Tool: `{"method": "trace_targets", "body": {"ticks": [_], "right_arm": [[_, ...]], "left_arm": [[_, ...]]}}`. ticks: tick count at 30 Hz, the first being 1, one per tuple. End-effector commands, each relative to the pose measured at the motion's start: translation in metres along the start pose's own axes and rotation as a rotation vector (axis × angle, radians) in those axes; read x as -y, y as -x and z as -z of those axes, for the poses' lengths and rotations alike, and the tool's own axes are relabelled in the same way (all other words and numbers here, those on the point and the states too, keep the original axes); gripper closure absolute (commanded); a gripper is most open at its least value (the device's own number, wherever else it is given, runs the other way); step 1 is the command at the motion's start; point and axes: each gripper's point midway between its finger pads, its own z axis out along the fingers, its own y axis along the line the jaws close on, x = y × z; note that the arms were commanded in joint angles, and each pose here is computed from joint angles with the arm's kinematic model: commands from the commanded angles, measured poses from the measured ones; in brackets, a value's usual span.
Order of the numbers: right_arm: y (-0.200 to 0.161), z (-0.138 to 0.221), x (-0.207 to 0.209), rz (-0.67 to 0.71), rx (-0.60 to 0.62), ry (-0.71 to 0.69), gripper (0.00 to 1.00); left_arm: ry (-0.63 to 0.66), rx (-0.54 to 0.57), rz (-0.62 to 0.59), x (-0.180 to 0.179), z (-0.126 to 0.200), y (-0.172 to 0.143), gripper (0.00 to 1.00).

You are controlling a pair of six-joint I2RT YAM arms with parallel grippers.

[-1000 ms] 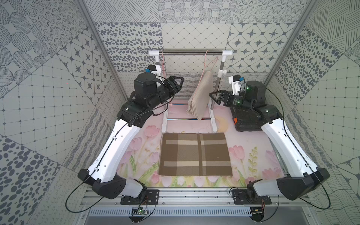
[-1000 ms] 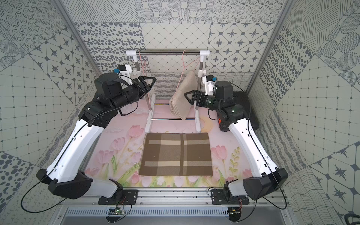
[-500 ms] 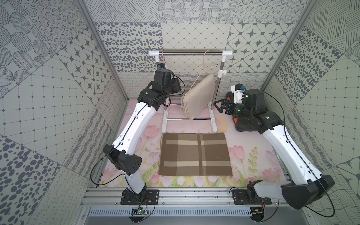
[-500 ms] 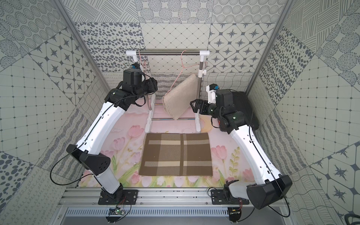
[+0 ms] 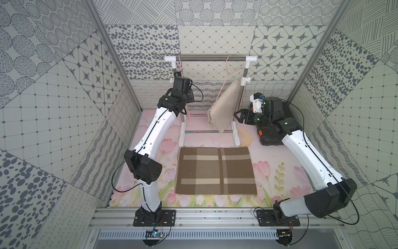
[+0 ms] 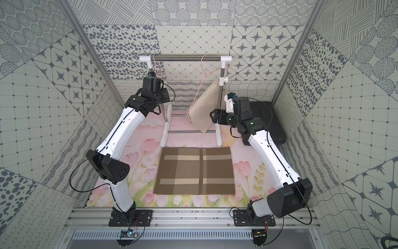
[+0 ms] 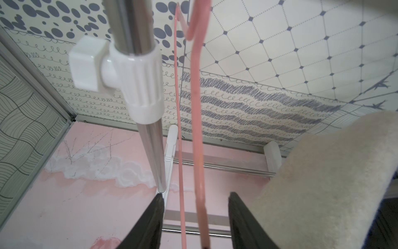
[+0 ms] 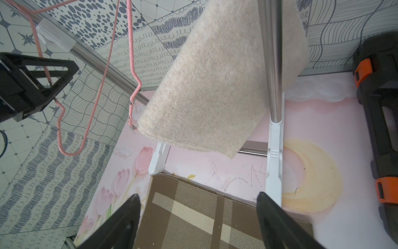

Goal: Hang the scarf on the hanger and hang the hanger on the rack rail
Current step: Pick up the hanger from the clothesline.

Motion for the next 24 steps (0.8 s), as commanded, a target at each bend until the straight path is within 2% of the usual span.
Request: {"method": "trace_targets", "body": {"ticks": [1,2,3,5,12,16,21,24], "right_arm": [[0.020,0.004,-0.005,0.031,0.062,0.011,0.30],[0.019,0.003,-0.005,0.030,0.059,0.009,0.35],[0.018,0.001,-0.004,0.029,0.057,0.008,0.38],[0.016,-0.001,-0.003,0.025,0.051,0.011,0.41],[0.012,-0.004,-0.003,0.013,0.042,0.024,0.42],[0.011,0.000,-0.004,0.012,0.054,0.029,0.43],[0.005,0.006,-0.004,0.012,0.053,0.030,0.42],[0.001,0.012,-0.003,0.015,0.055,0.027,0.42]], "left_arm": [[0.003,0.101,-0.017,-0.002,-0.001,0.025,0.88],[-0.005,0.111,-0.013,0.000,0.001,0.027,0.99],[-0.008,0.122,-0.011,0.001,0.003,0.028,1.00],[-0.008,0.153,-0.012,0.002,0.010,0.033,1.00],[-0.007,0.264,-0.066,0.010,0.043,0.049,1.00],[-0.075,0.357,-0.083,0.021,0.074,0.064,1.00],[-0.163,0.379,-0.034,0.024,0.107,0.068,1.00],[-0.240,0.348,0.019,0.025,0.126,0.059,1.00]]}}
